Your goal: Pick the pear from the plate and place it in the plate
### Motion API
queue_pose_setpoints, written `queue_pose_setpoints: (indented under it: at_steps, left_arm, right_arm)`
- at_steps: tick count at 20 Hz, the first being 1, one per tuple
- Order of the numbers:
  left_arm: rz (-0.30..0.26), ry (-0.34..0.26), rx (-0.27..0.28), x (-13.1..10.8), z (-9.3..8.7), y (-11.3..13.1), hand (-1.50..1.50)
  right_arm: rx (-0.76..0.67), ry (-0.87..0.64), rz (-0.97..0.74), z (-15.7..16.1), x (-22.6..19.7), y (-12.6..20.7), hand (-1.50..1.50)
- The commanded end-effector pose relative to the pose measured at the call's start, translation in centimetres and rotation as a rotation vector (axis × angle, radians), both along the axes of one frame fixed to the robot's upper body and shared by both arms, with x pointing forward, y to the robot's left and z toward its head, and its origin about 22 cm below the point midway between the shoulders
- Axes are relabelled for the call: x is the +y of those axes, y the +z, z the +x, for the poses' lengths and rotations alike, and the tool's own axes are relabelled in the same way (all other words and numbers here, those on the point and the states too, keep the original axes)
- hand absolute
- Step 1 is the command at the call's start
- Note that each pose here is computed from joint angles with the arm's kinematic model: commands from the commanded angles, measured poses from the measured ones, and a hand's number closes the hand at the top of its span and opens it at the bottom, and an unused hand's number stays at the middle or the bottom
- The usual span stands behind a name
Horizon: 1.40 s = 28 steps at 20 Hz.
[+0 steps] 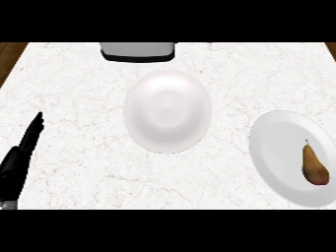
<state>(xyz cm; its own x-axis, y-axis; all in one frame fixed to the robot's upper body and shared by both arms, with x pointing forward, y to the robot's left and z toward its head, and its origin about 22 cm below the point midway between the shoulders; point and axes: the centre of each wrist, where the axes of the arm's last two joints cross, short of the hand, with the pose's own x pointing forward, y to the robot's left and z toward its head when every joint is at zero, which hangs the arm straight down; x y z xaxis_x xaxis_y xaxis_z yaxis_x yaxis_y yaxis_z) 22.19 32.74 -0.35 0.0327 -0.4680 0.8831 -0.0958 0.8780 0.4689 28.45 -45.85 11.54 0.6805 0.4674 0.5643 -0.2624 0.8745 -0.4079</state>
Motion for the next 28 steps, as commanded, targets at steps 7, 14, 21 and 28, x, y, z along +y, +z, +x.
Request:
queue_pose_setpoints:
  at_steps: [7, 14, 21, 28]
  left_arm:
    - [0.001, 0.006, 0.011, 0.8, -0.3, -0.8, 0.0]
    - [0.002, 0.021, 0.018, 1.8, -1.0, -1.4, 0.0]
    - [-0.003, 0.013, 0.006, 1.3, 0.4, -1.0, 0.0]
    - [0.011, 0.032, -0.008, 0.0, -0.6, 1.1, 0.0]
  right_arm:
    - [0.14, 0.158, 0.008, 0.8, 0.0, -4.9, -1.5]
    - [0.161, 0.208, 0.06, 1.4, 0.3, -6.2, -1.5]
    - [0.22, 0.239, 0.051, 0.8, -0.2, -8.9, -1.5]
    - [0.222, 0.219, 0.06, 0.6, 1.8, -10.5, -1.5]
